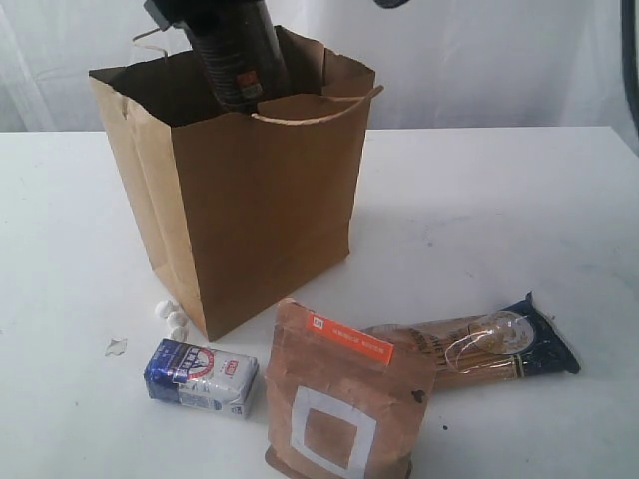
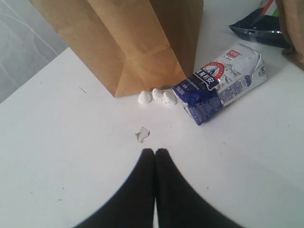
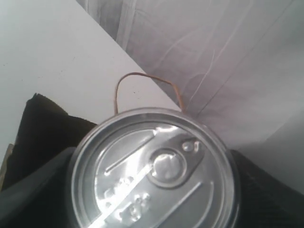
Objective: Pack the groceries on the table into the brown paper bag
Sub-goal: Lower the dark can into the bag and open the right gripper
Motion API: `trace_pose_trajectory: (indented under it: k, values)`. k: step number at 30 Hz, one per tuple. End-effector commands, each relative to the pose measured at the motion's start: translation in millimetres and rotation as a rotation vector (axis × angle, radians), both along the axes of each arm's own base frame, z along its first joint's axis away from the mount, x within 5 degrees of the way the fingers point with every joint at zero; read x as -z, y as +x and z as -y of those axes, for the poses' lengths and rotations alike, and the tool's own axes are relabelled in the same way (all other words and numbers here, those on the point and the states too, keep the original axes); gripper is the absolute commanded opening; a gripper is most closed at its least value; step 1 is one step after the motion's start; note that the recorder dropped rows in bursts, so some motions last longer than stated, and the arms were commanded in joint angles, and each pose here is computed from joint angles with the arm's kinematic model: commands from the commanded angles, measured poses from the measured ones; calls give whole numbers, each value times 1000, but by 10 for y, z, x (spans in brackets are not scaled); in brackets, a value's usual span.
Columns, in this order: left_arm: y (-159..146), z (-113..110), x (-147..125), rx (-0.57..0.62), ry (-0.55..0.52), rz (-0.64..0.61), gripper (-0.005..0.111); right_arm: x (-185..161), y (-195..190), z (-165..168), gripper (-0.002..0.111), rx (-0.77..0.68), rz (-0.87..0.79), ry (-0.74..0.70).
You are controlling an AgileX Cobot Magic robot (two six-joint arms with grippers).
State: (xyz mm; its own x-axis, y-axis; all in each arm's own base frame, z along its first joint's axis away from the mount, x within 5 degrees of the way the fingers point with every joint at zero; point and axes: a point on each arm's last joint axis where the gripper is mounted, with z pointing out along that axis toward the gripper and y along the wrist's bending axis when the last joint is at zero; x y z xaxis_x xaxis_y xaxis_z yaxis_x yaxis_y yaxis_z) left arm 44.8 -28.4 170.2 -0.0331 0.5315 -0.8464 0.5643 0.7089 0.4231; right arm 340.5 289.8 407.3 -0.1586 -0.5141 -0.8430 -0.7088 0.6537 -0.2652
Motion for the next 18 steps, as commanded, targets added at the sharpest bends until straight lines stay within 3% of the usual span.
trace_pose_trajectory:
  k: [1, 11, 18]
  values:
    - [-5, 4, 11, 4, -11, -6, 0, 3, -6, -84, 0, -12, -34, 79]
    - [-5, 4, 11, 4, -11, -6, 0, 302, 155, -155, 0, 51, -146, 107]
    - [-5, 4, 11, 4, -11, -6, 0, 496, 253, -99, 0, 88, -217, 41]
